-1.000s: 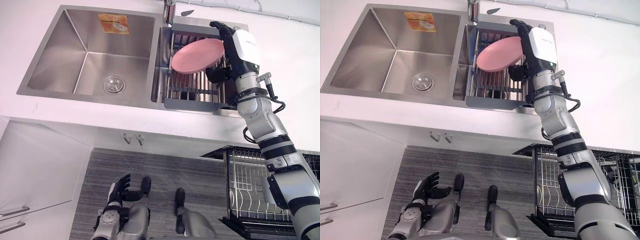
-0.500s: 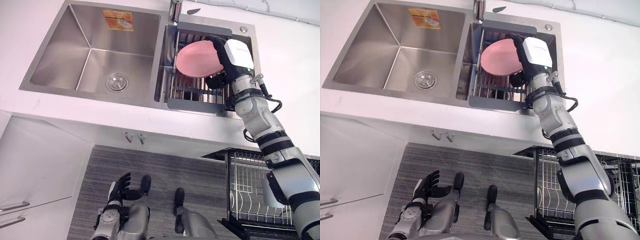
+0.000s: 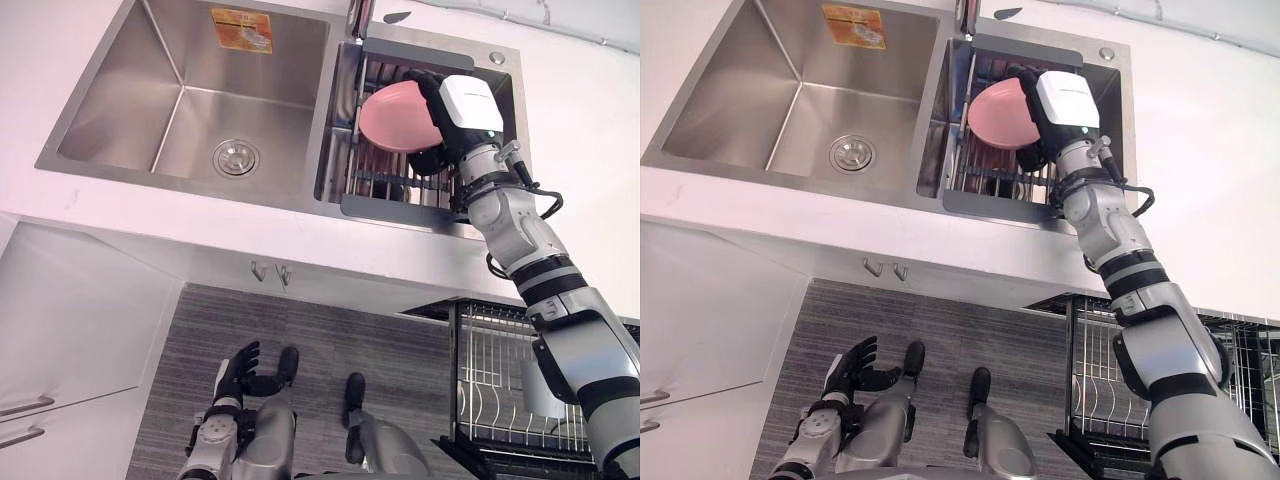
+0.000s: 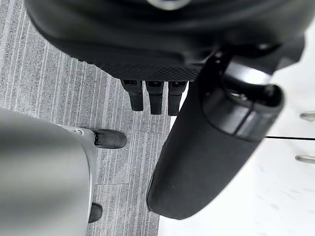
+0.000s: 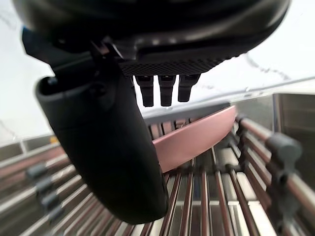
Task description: Walk over to the sink, pick up the cup, carry it to the dishwasher, place the cup inside the dishwasher, then close the dishwasher door
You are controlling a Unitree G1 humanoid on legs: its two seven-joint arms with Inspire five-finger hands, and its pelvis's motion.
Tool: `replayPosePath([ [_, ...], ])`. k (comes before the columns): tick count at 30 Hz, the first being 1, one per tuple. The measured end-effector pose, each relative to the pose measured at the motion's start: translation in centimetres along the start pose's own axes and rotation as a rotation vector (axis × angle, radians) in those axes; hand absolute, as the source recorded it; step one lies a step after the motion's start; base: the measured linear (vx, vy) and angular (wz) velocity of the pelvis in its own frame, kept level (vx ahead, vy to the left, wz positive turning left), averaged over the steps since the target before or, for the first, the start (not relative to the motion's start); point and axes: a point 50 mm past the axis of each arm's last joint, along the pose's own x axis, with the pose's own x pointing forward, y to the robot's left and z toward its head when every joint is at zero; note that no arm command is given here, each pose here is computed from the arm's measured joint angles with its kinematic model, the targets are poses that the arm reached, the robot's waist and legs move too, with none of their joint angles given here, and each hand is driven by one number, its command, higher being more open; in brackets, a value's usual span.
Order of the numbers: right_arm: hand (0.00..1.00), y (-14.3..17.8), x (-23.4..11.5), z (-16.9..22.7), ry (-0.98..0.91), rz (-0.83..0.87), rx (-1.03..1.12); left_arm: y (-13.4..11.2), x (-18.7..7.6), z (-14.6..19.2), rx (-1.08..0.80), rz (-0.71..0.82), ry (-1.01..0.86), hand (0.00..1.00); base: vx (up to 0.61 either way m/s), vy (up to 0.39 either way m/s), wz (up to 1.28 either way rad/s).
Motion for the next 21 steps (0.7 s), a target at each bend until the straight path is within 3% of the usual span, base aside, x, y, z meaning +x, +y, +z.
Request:
replayPosePath([
  [10,0.90,0.86,-0.24,-0.54,0.017,0.052,-0.038,-0.06,0.03,0.03,0.003,-0.003,0.000,0.90,0.00,0.000,0.00],
  [11,0.30,0.88,-0.25,-0.54,0.016,0.052,-0.042,-0.07,0.04,0.05,0.006,-0.004,-0.001,0.90,0.00,0.000,0.00],
  [21,0.30,0.62,-0.31,-0.43,0.001,0.008,-0.070,0.11,0.17,0.31,0.020,-0.005,-0.008,0.90,0.00,-0.001,0.00],
])
